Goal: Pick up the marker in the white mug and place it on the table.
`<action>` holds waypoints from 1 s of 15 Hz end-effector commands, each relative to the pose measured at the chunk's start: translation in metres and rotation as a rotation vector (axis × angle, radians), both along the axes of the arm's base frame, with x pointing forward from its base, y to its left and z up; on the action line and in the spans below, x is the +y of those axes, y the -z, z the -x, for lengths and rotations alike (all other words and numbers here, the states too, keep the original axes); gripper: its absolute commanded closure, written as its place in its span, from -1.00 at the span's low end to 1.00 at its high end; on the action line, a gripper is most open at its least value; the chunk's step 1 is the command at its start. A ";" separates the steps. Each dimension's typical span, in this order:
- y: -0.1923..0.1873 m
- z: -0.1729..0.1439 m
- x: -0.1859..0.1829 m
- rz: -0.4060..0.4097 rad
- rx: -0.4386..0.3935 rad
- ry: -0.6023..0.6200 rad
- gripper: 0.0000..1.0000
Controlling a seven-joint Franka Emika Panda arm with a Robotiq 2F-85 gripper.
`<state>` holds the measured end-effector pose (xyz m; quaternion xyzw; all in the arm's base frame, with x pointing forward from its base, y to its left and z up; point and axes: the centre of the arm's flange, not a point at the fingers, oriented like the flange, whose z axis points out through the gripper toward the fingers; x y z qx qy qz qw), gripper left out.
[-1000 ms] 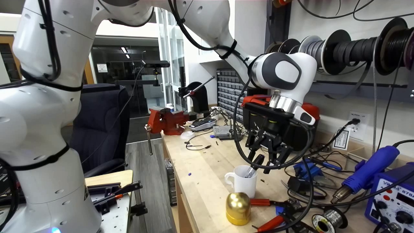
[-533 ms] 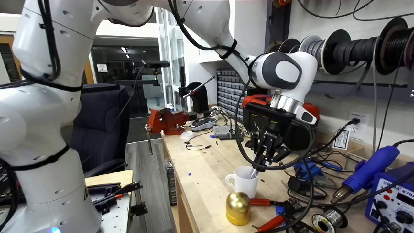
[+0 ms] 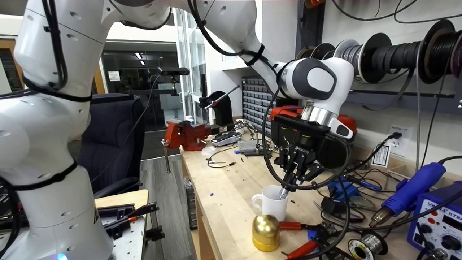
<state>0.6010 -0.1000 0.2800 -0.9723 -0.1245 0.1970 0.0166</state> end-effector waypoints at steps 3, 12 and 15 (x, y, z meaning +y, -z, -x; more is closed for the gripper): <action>-0.027 0.021 -0.002 0.009 -0.016 -0.001 0.91; -0.106 0.030 0.005 0.017 -0.066 -0.013 0.91; -0.139 0.030 0.015 0.028 -0.081 -0.028 0.91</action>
